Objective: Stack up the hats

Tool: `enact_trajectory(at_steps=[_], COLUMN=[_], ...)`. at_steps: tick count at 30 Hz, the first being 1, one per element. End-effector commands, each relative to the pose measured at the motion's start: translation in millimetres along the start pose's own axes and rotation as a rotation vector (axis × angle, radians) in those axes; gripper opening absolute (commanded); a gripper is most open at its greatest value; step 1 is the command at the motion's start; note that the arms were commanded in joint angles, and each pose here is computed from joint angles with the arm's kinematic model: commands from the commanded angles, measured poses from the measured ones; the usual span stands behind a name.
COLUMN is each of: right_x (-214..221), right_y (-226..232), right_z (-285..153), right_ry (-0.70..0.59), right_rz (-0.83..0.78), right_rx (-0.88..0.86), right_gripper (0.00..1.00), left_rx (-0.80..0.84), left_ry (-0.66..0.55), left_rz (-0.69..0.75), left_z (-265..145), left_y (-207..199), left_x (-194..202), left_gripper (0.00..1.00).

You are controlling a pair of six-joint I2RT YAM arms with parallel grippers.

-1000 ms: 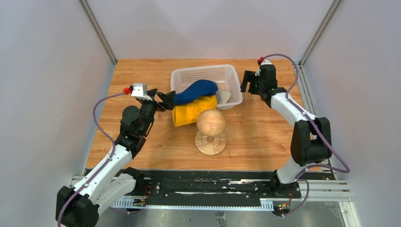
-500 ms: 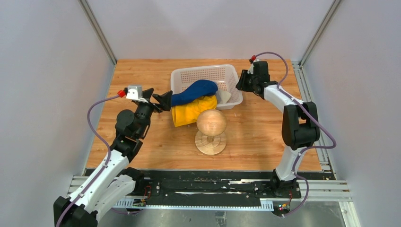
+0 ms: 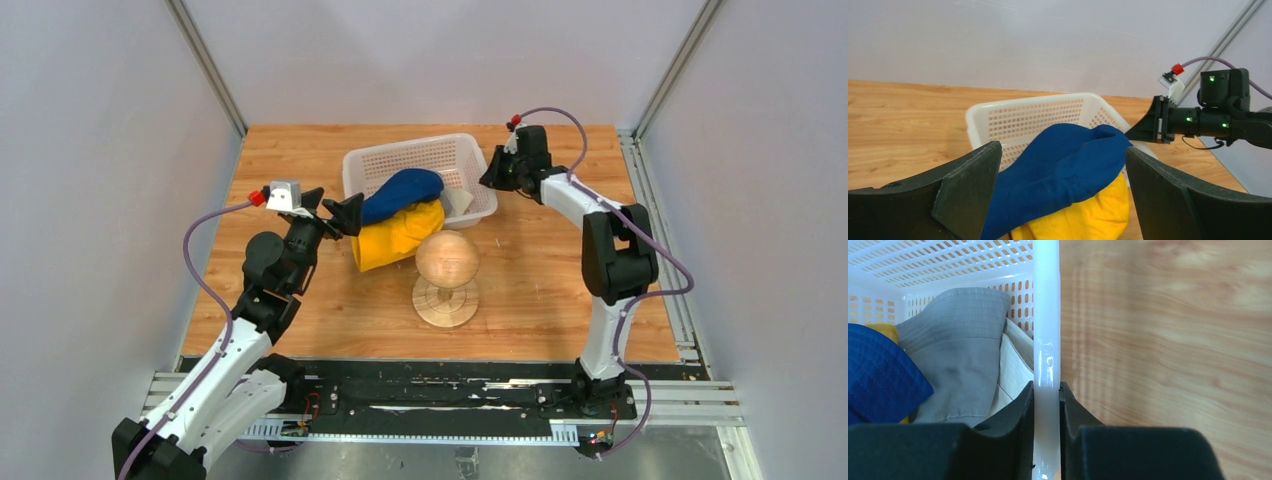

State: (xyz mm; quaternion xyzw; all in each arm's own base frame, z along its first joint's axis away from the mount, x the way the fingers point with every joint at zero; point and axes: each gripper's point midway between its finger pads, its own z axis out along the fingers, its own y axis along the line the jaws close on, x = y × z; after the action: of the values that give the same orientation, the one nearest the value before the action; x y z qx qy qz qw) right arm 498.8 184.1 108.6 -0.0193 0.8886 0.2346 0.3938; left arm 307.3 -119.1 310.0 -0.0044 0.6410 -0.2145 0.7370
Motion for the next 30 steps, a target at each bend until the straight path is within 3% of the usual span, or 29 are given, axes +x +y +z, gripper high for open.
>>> enact_trajectory(at_steps=[1,12,14,17,20,24,30], right_x=[5,-12,-17,-27,-36,-55,-92], right_y=[59,146,159,173,178,173,139], right_z=[30,68,71,71,64,45,1], right_ry=[0.011,-0.032,-0.041,-0.057,-0.097,-0.162,-0.285], right_rz=[-0.039,-0.015,-0.019,-0.024,-0.037,-0.043,-0.043], right_rx=[-0.123,-0.41,-0.475,-0.552,-0.581,-0.581,-0.483], right_gripper=[0.01,0.01,0.1,0.41,0.57,0.65,0.67], left_rx=[0.012,-0.014,-0.007,0.011,0.038,0.105,0.248], left_ry=[-0.049,-0.056,-0.054,-0.042,-0.028,-0.011,0.015], left_rz=[0.008,0.026,0.024,0.019,0.017,0.039,0.072], left_z=[-1,-8,-8,-6,-5,-4,-9], left_y=[-6,-1,-2,-6,-10,-22,-46], left_x=[-21,-26,-26,-23,-20,-18,-16], left_gripper=[0.98,0.98,0.98,0.98,0.98,0.98,0.98])
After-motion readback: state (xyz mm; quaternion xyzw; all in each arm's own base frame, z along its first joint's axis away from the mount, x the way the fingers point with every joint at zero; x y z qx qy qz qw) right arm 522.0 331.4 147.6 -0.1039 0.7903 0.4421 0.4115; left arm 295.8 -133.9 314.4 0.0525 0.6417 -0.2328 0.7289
